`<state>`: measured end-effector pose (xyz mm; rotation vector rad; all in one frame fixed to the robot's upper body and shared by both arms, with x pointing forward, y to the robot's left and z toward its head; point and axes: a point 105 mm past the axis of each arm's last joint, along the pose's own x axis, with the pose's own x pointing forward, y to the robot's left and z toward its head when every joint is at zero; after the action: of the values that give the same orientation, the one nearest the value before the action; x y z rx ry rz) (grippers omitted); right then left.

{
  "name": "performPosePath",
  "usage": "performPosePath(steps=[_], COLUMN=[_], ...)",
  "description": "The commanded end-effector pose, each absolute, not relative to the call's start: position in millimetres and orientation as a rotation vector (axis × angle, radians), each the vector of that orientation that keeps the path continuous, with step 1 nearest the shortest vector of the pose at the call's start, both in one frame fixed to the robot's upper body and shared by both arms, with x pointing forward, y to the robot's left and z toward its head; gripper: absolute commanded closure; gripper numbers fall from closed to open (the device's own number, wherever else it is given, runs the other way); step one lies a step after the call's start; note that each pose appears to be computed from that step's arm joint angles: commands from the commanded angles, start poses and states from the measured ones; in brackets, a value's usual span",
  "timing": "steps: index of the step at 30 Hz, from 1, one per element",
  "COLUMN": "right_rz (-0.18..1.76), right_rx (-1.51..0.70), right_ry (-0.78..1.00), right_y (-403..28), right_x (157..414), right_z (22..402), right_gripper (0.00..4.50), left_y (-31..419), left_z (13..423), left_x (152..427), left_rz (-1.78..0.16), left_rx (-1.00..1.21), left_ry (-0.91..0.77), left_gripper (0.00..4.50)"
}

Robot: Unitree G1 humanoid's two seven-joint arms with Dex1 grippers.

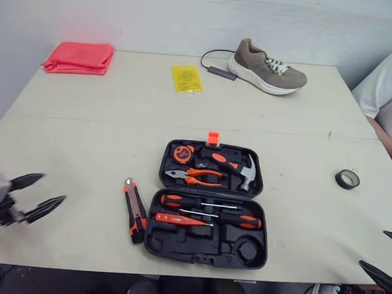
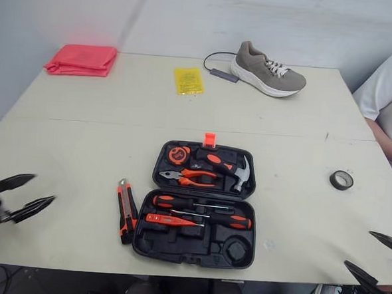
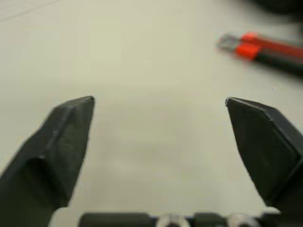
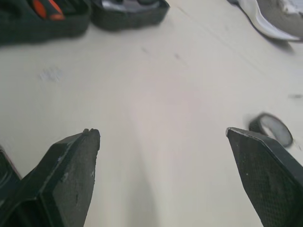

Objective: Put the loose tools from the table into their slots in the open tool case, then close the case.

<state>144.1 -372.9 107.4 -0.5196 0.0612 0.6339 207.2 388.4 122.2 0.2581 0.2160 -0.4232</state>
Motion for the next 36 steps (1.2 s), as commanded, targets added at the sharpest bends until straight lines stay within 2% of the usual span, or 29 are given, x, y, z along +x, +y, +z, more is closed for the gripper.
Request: performPosePath(steps=[1, 9, 13, 19, 23, 30, 36], right_rz=[0.649, 0.777, 0.842, 0.975, 1.002, 1.007, 1.012], right_rx=[-0.559, -0.544, -0.443, -0.423, -0.42, -0.428, -0.437], right_ry=[0.059, -0.033, -0.174, -0.237, -0.244, -0.246, -0.255], right_y=[-379.0, -346.5, -304.5, -258.1, -247.7, -242.3, -235.1], right_x=[144.2, 168.9, 190.1, 204.6, 207.8, 210.7, 211.6], right_z=[109.7, 113.4, 130.8, 136.5, 138.4, 145.7, 154.7], right_gripper=[0.0, 0.0, 0.0, 0.0, 0.0, 0.0, 0.0], left_y=[420.2, 384.3, 317.8, 260.8, 224.3, 216.6, 193.3], left_z=[135.5, 138.3, 143.6, 149.7, 132.9, 105.9, 73.8], left_x=[190.6, 192.8, 196.5, 205.9, 186.2, 161.3, 144.1], left_rz=[-0.282, -0.381, -0.597, -0.574, -0.618, -0.604, -0.692], left_rx=[0.291, 0.269, 0.317, 0.238, 0.194, 0.182, 0.191], left_ry=[0.182, 0.147, 0.147, 0.114, 0.213, 0.293, 0.338], left_gripper=[0.07, 0.07, 0.07, 0.07, 0.07, 0.07, 0.07])
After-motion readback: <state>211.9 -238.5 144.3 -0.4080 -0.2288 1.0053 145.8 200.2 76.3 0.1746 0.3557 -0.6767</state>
